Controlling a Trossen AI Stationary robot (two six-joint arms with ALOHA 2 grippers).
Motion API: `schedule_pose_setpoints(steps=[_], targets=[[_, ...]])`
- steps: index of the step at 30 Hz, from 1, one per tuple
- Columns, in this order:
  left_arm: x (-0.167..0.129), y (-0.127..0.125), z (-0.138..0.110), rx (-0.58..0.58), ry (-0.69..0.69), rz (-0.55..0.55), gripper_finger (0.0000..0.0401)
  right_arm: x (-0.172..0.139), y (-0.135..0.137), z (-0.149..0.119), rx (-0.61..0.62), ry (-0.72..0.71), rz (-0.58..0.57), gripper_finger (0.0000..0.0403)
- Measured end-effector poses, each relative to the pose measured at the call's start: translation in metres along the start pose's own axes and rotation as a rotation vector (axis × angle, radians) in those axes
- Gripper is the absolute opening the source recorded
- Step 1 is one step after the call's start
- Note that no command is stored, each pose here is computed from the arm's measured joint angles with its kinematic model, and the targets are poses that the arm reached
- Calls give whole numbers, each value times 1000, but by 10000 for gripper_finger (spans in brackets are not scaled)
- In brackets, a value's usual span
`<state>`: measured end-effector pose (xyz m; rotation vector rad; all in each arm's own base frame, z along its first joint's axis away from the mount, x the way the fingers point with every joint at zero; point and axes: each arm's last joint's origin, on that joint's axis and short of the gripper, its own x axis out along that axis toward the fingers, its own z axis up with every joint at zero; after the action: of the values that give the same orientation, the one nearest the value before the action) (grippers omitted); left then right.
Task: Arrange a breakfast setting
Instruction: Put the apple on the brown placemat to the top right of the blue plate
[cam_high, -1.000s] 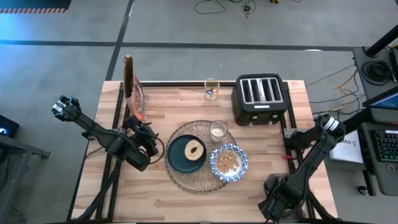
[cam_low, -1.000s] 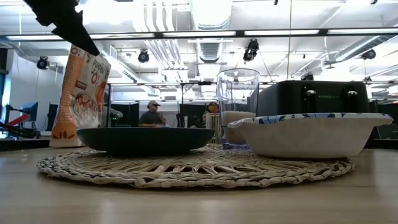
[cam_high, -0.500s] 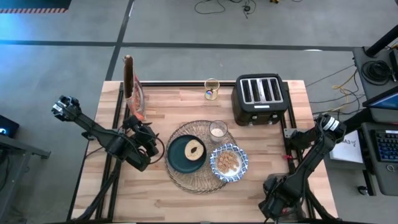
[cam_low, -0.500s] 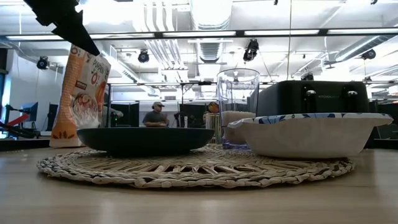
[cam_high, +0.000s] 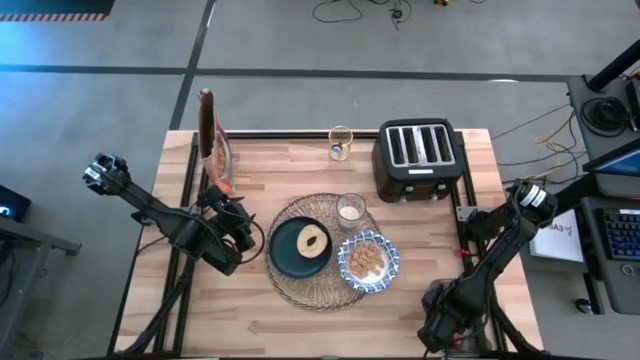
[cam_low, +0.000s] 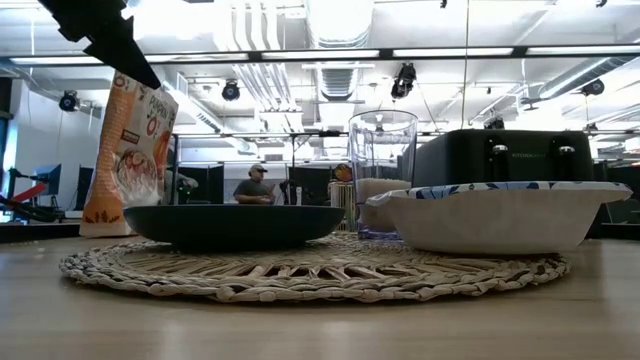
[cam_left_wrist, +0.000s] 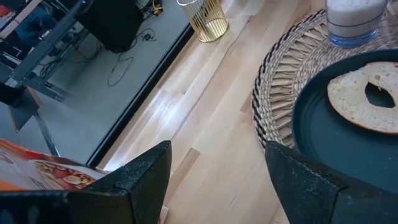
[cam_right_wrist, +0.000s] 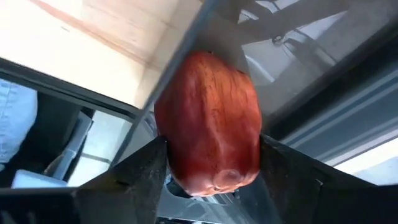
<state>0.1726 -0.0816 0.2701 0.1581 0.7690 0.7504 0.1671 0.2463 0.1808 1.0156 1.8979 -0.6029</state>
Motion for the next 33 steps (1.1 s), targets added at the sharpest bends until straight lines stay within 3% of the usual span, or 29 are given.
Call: schedule_pose_setpoints(steps=[7, 18, 25, 29, 33], targets=[[0, 0, 0, 6, -1, 1, 242, -3, 3, -4, -39, 15, 4, 171], [0, 0, 0, 19, -3, 2, 242, -37, 10, -27, -125, 76, 104, 170], [0, -1, 2, -2, -41, 11, 242, -78, -10, -43, -84, 73, 115, 170], [0, -6, 6, -46, -74, -13, 242, -104, -26, -46, -80, -72, 178, 170], [-2, -13, 11, -56, -109, -69, 242, -129, -40, -43, -134, -377, 317, 169]])
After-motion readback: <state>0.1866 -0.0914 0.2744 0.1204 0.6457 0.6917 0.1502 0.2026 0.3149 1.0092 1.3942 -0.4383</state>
